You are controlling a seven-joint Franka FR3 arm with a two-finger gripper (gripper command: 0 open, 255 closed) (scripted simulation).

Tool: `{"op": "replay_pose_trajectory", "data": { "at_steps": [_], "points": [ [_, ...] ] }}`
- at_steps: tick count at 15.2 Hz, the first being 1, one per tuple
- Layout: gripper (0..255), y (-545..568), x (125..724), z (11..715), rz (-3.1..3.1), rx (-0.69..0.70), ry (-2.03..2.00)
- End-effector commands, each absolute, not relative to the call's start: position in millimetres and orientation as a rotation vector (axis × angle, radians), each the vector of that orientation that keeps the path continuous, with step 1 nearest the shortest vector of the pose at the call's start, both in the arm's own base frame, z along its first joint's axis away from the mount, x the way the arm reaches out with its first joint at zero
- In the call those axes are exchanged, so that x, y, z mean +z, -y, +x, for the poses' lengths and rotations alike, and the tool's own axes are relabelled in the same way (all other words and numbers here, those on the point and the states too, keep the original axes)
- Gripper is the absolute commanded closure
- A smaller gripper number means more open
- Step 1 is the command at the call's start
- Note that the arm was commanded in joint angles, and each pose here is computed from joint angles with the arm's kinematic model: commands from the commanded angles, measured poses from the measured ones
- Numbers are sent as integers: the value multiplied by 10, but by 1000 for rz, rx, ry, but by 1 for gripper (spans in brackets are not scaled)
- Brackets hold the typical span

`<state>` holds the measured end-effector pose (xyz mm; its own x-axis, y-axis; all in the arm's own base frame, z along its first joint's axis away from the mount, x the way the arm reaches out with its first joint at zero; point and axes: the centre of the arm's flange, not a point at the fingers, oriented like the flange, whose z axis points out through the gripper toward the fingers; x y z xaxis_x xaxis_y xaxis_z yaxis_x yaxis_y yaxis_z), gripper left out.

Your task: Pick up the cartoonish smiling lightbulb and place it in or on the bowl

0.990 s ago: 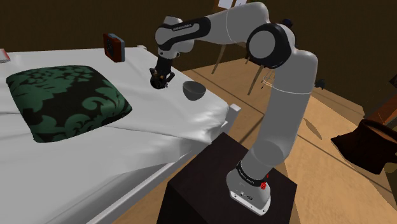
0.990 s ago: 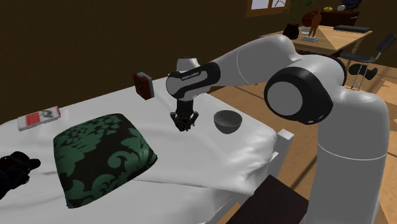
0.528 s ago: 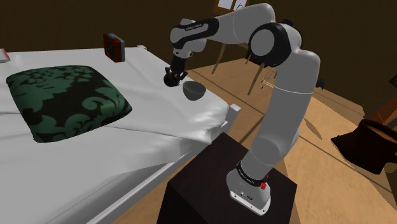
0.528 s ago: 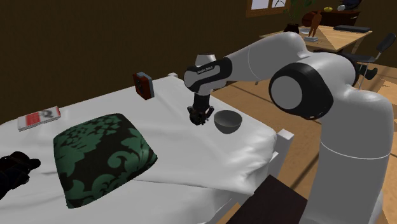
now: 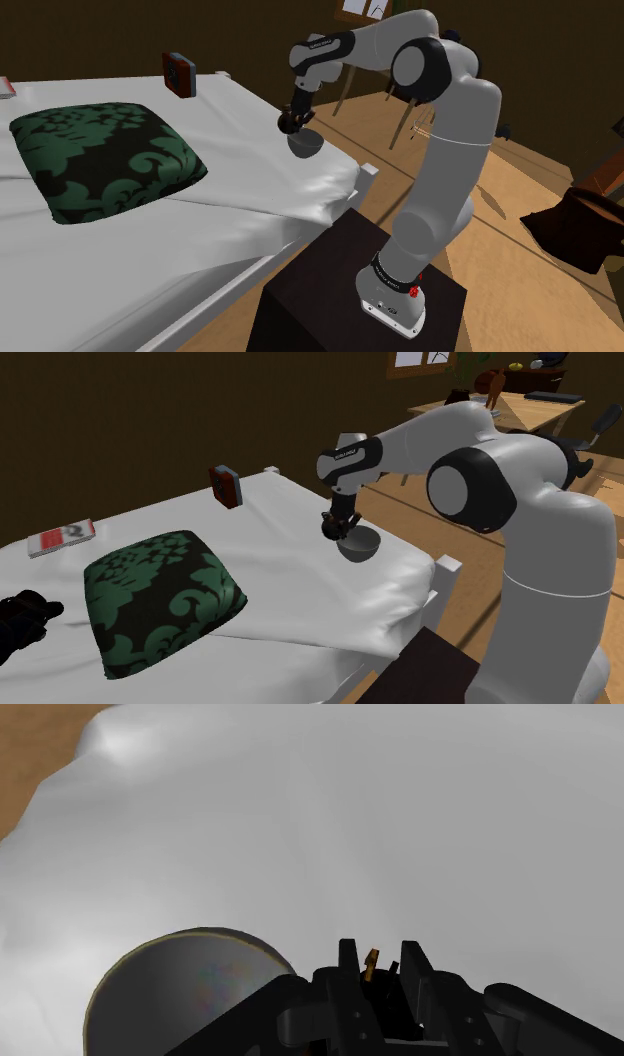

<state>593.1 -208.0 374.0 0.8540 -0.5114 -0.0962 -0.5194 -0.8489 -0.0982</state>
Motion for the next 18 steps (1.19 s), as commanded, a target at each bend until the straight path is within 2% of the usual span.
{"op": "replay_pose_trajectory", "data": {
  "at_steps": [1,6,18],
  "points": [
    [255,2388,3736,5873,-2908,99,-810],
    [255,3005,3725,5744,-2908,99,-810],
    [255,3005,3084,5744,-2908,99,-810]
  ]
}}
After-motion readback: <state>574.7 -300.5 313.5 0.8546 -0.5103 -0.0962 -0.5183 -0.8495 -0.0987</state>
